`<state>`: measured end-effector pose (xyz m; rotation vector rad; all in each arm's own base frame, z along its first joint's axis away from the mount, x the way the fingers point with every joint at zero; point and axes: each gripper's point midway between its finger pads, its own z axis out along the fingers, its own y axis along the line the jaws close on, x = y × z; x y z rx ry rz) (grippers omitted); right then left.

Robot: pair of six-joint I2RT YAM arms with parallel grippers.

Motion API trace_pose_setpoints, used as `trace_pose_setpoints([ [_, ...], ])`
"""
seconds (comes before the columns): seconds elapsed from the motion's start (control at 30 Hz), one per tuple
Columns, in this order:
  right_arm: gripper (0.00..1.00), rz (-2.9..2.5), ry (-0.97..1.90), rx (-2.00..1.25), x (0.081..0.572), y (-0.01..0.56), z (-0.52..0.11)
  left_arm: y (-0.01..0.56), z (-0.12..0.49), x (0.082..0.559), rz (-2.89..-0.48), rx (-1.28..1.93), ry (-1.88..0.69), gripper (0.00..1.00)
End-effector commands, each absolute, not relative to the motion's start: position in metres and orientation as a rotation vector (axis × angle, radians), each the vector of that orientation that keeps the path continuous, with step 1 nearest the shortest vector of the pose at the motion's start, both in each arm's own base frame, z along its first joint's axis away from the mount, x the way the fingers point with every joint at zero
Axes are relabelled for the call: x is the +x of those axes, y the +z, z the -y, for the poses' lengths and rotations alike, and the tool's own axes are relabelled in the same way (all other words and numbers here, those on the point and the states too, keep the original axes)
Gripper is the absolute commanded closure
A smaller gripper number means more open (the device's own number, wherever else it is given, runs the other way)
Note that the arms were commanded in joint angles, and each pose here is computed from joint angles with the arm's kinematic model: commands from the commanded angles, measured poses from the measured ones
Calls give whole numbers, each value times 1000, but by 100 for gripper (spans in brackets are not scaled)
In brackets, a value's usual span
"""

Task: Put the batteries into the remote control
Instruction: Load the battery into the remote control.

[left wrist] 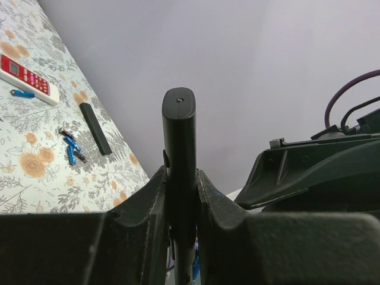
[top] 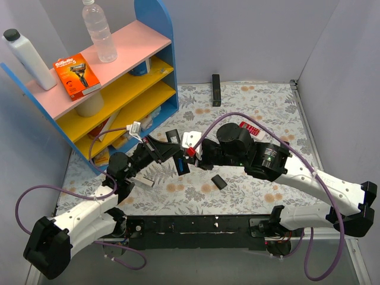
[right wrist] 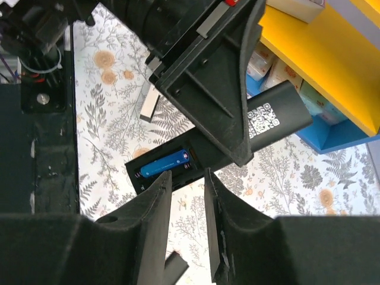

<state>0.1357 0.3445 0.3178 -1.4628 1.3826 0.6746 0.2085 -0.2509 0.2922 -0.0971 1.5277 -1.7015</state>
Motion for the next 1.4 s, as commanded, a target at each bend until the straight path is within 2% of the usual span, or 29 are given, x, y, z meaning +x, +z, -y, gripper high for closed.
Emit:
trace_pose_setpoints([
  [0.0, 66, -1249, 644, -1559, 132, 328, -347, 316, 258, 197, -1498, 15, -1747, 100],
  [0.73, 72, -1251, 645, -1644, 131, 315, -357, 323, 269, 194, -1529, 109, -1762, 100],
  [0.77, 76, -1253, 645, -1647, 131, 314, -357, 323, 269, 193, -1531, 112, -1763, 100],
  [0.87, 78, -1256, 657, -1661, 129, 311, -359, 323, 269, 194, -1533, 111, -1763, 100],
  [1.37, 67, -1282, 627, -1634, 133, 316, -351, 323, 268, 194, -1532, 99, -1770, 100],
])
